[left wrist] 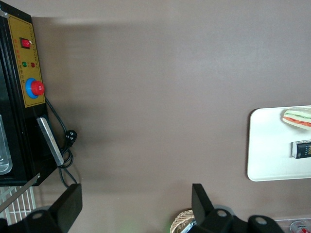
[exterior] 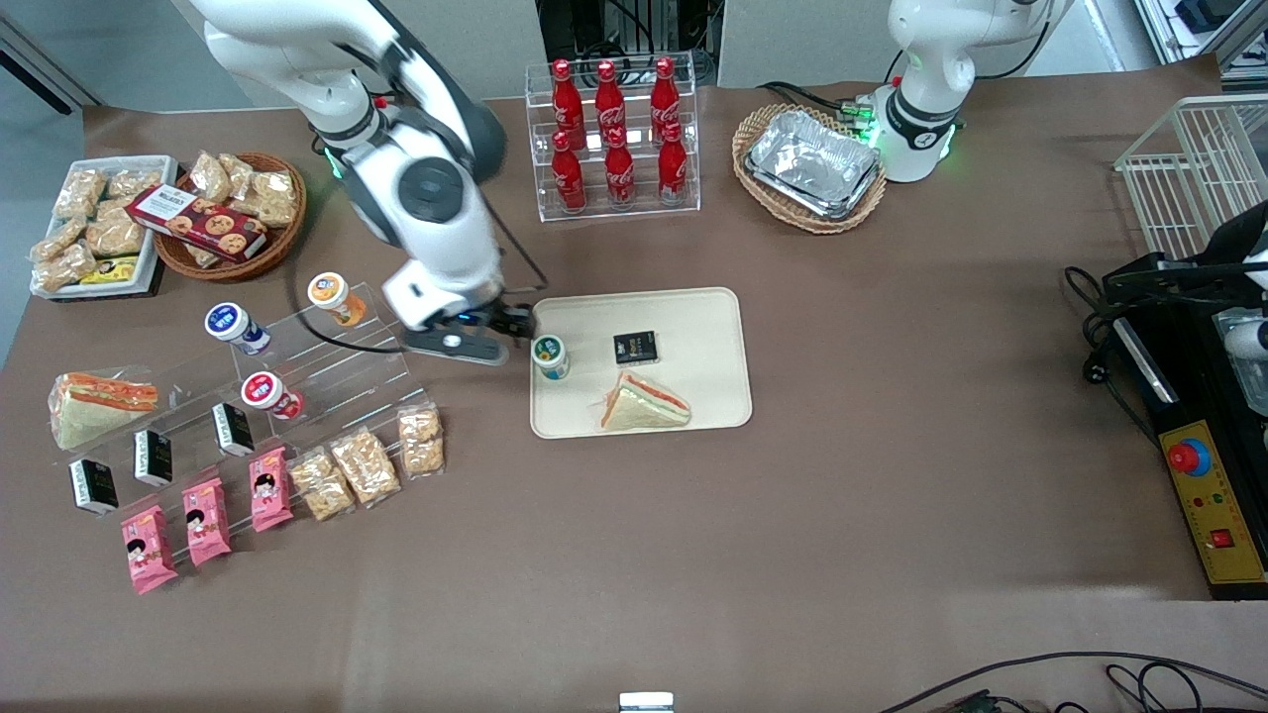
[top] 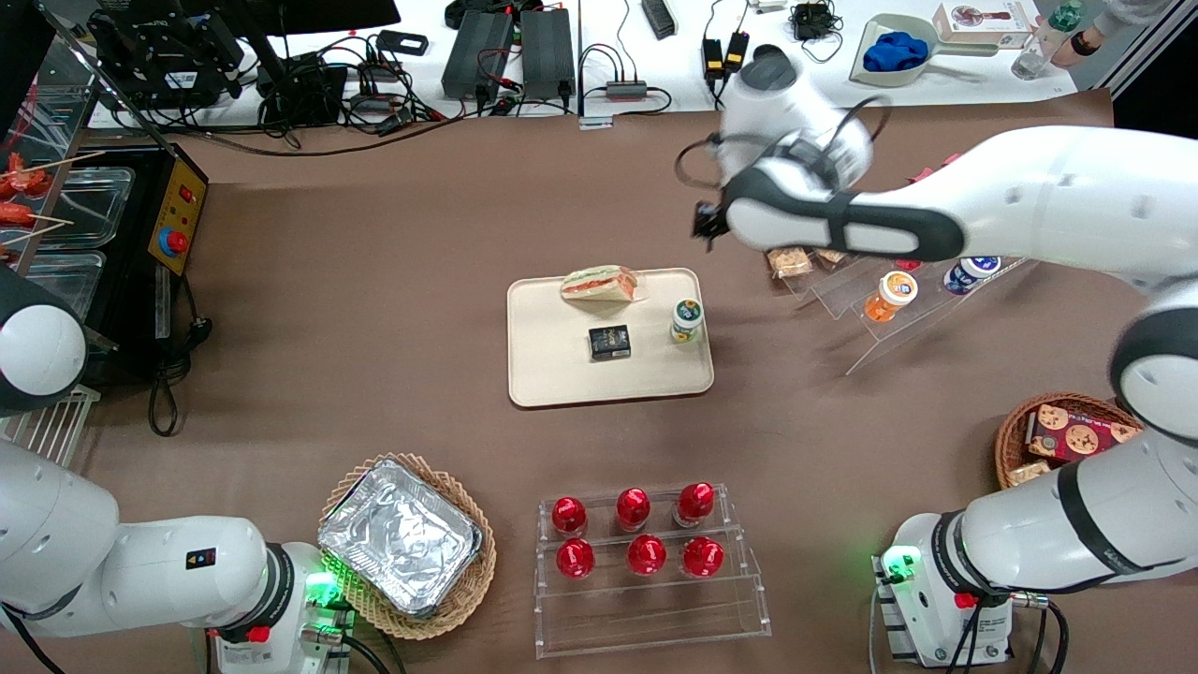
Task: Place green gum on tray
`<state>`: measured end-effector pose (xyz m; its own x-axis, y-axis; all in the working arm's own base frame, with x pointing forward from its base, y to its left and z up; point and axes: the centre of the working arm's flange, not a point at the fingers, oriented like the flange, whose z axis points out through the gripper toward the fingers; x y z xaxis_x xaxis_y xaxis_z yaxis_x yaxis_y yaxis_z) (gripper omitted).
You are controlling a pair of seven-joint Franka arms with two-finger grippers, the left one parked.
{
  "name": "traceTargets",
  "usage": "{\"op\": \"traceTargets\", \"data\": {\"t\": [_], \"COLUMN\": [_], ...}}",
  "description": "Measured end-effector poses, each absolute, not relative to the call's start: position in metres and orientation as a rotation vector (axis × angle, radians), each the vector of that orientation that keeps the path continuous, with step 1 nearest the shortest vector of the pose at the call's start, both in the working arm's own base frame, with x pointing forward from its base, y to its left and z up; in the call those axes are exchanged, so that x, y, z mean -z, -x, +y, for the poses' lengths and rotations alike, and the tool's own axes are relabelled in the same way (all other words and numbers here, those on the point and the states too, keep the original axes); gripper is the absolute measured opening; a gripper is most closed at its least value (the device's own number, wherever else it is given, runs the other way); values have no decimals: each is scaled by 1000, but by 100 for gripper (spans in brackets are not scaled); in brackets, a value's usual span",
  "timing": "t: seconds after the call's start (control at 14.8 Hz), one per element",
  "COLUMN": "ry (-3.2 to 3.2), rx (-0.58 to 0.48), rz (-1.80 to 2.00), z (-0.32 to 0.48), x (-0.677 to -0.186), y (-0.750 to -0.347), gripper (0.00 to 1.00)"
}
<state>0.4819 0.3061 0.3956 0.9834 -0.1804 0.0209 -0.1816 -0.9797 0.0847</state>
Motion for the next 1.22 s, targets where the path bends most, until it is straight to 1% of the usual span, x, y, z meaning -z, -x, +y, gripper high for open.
{"op": "traceTargets", "data": {"t": [0.27, 0.54, 0.68, 0.95, 1.22], "ry": [-3053, -3060, -3075, -3087, -3084], "rx": [0, 36, 16, -61, -59], "rz": [-235, -194, -228, -313, -363], "z": [197, 82, 35, -17, -34], "x": [-480, -531, -556, -586, -591], "y": [-498, -504, -509, -520, -530], "gripper": [100, 100, 100, 100, 100]}}
